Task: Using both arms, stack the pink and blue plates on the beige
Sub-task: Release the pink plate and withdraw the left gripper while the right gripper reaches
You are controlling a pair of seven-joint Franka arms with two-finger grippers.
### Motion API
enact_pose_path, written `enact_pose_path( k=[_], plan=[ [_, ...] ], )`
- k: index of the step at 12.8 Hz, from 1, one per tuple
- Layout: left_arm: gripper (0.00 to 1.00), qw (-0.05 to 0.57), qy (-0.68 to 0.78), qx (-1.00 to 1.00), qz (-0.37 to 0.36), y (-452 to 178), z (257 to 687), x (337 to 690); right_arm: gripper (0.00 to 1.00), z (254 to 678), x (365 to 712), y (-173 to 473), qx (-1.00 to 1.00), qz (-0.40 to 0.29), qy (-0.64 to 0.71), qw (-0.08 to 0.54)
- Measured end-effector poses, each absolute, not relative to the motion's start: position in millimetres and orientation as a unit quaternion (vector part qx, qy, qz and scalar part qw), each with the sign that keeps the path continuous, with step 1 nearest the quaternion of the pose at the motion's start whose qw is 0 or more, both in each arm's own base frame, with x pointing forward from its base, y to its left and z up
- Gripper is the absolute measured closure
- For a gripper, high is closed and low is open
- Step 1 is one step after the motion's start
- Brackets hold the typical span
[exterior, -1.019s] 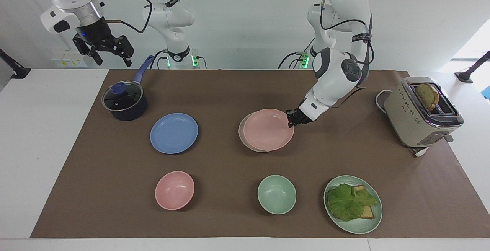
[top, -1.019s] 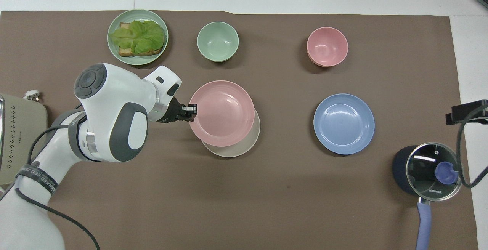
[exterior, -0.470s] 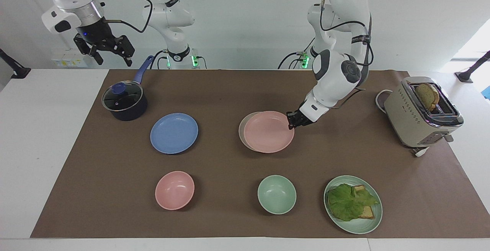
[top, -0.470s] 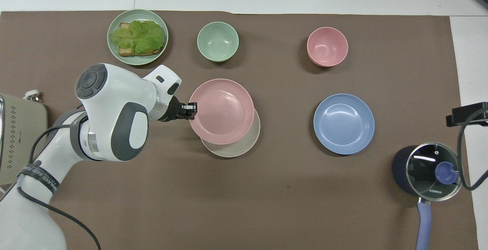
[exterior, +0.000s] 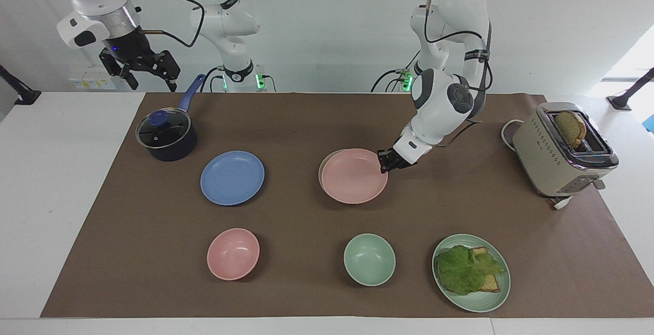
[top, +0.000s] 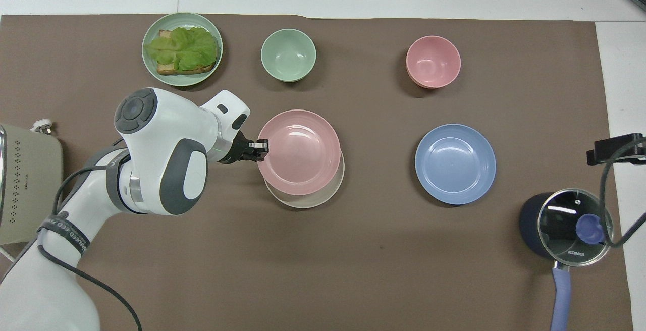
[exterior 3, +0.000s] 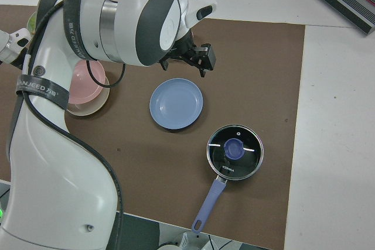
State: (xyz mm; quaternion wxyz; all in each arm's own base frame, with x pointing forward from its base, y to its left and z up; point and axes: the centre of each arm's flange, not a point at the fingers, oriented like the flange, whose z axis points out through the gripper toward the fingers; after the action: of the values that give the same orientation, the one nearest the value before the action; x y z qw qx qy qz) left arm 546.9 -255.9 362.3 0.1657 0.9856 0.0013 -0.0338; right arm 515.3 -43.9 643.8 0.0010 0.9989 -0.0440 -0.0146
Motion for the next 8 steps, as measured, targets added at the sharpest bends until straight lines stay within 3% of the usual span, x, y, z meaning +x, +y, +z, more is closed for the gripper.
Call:
enact_pose_path(
  k=[1, 4, 8],
  plan=[
    [0.87, 0.166, 0.002, 0.986, -0.033, -255.4, 362.5, 547.3, 0.0, 641.6, 515.5, -44.1, 0.999, -0.016, -0.044, 0.001],
    [0.47, 0.166, 0.003, 0.986, -0.032, -254.2, 362.7, 548.0, 0.0, 615.9, 526.0, -42.9, 0.999, 0.001, -0.042, 0.001],
    [0.0, 0.162, 0.003, 0.987, -0.023, -246.3, 368.6, 554.0, 0.0, 539.2, 549.2, -17.4, 1.0, -0.004, -0.018, 0.003]
  ],
)
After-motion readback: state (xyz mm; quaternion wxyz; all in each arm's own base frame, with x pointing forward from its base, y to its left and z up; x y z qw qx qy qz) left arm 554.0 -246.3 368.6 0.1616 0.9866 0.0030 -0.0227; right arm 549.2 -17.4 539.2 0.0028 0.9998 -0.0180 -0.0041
